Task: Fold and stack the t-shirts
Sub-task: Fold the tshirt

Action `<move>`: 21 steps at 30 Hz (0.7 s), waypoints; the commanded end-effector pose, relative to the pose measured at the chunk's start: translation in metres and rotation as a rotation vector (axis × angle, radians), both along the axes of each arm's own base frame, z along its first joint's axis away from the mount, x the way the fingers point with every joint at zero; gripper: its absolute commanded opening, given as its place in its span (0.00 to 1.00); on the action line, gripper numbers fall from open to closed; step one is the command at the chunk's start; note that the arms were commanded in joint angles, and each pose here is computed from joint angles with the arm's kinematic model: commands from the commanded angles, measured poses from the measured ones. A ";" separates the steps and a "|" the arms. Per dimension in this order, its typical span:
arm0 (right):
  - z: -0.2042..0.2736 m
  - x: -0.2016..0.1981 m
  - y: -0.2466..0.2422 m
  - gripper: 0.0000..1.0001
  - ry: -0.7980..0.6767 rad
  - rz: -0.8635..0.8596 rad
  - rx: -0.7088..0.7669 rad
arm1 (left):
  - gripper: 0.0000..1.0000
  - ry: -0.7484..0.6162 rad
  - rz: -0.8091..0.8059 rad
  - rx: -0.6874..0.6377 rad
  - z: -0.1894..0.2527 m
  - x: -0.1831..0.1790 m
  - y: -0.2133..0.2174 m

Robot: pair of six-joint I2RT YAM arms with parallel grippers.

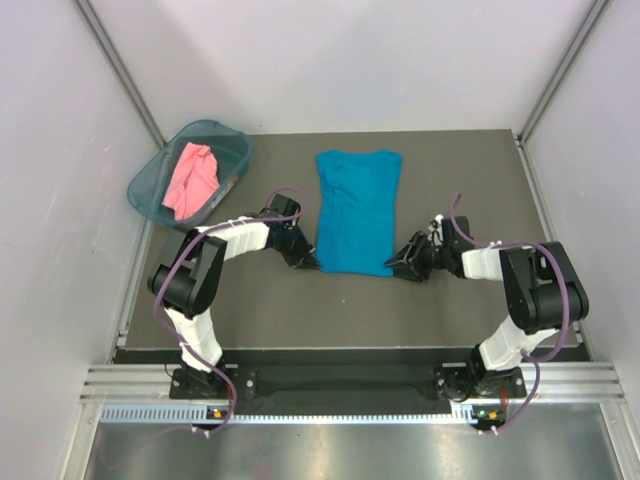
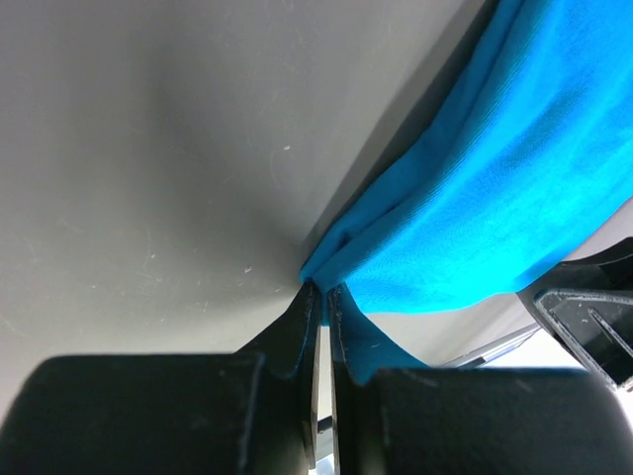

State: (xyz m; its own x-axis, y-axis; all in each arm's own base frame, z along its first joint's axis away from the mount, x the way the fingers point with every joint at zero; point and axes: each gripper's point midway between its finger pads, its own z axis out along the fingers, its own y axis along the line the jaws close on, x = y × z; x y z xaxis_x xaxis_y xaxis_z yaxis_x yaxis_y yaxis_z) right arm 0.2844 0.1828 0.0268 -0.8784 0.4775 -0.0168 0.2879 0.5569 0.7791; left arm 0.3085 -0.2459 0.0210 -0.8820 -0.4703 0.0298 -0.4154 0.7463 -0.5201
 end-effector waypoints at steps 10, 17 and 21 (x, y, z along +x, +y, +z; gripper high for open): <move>-0.032 -0.007 -0.010 0.00 0.006 0.037 -0.147 | 0.00 -0.065 -0.105 0.080 -0.007 -0.005 0.007; -0.014 -0.057 0.003 0.00 -0.044 0.210 -0.170 | 0.00 -0.118 -0.218 0.146 0.003 -0.062 0.007; -0.007 -0.096 0.008 0.00 -0.051 0.262 -0.173 | 0.00 -0.128 -0.243 0.147 0.010 -0.109 0.004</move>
